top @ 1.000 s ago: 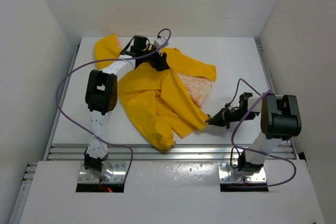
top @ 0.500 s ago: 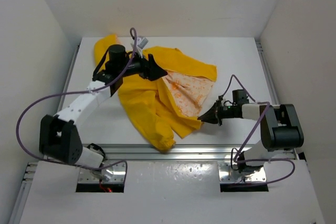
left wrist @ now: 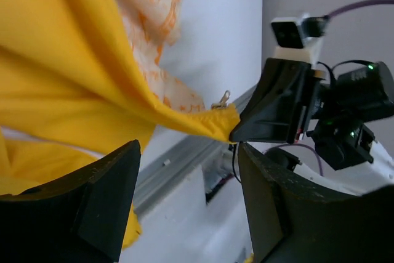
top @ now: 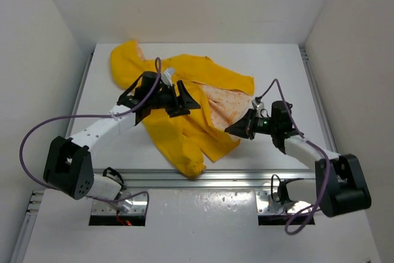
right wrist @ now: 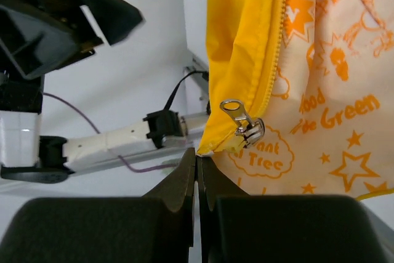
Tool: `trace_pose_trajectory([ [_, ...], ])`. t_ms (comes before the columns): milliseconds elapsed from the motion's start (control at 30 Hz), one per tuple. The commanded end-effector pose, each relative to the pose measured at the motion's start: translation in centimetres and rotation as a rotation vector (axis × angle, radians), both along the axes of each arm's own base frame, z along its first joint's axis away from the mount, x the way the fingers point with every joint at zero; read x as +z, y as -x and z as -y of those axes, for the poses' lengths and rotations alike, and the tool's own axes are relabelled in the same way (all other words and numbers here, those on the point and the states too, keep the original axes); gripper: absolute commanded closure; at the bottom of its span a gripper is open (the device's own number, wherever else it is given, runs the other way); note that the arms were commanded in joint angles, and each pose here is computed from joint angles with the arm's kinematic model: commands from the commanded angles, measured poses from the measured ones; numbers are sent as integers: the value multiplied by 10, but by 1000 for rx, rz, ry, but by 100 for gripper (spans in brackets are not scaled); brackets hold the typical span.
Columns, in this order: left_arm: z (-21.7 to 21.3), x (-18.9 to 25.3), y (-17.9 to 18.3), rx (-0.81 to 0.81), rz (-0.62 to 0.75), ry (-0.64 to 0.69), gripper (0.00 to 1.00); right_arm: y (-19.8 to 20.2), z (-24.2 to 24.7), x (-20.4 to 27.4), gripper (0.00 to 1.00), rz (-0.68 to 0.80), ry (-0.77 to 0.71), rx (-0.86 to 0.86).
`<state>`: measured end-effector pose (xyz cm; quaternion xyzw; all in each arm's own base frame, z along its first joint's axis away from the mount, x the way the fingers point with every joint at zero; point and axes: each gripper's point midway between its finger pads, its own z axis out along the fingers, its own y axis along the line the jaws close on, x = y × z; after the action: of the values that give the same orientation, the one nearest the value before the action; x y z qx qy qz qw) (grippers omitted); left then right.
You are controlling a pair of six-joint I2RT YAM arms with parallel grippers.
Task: Zip up the jacket
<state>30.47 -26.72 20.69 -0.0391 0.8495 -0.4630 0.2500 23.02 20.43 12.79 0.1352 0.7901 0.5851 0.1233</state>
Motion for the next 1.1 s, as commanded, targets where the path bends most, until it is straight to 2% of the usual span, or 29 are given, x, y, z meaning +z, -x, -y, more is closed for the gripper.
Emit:
trace_pose_trajectory([
  [0, 15, 7, 17, 45, -139, 74, 31, 0, -1, 3, 100, 158, 76, -39],
  [133, 18, -7, 23, 79, -290, 108, 29, 3, 0, 10, 100, 326, 153, -79],
  [233, 30, -18, 29, 115, -456, 155, 48, 0, -3, 5, 100, 382, 194, -115],
  [267, 33, -19, 28, 117, -481, 169, 49, 2, -5, 4, 100, 395, 198, -106],
  [300, 39, -16, 33, 84, -501, 189, 47, -1, -6, 8, 100, 428, 199, -119],
  [333, 42, -14, 31, 78, -503, 206, 39, -2, -7, 11, 100, 451, 201, -123],
  [367, 46, -18, 34, 74, -541, 210, 19, -5, -5, 11, 100, 489, 224, -129],
  [467, 52, -11, 37, 27, -555, 249, 29, -12, -5, 16, 100, 601, 279, -144],
  [500, 53, -15, 36, 35, -574, 246, 35, -14, -5, 20, 100, 634, 287, -150],
  [567, 58, -15, 43, -8, -596, 263, 37, -12, -11, 22, 100, 681, 300, -136],
  [633, 58, -20, 47, -11, -640, 269, 45, -13, -16, 26, 100, 718, 305, -132],
  [733, 60, -27, 53, -12, -685, 268, 43, -15, -23, 28, 100, 737, 309, -147],
  [933, 64, -37, 66, -23, -750, 262, 27, -22, -28, 31, 100, 725, 310, -183],
  [1000, 68, -36, 69, -27, -759, 275, 27, -23, -29, 34, 100, 715, 298, -196],
  [1067, 71, -45, 73, -28, -800, 265, 34, -23, -29, 37, 100, 716, 294, -209],
])
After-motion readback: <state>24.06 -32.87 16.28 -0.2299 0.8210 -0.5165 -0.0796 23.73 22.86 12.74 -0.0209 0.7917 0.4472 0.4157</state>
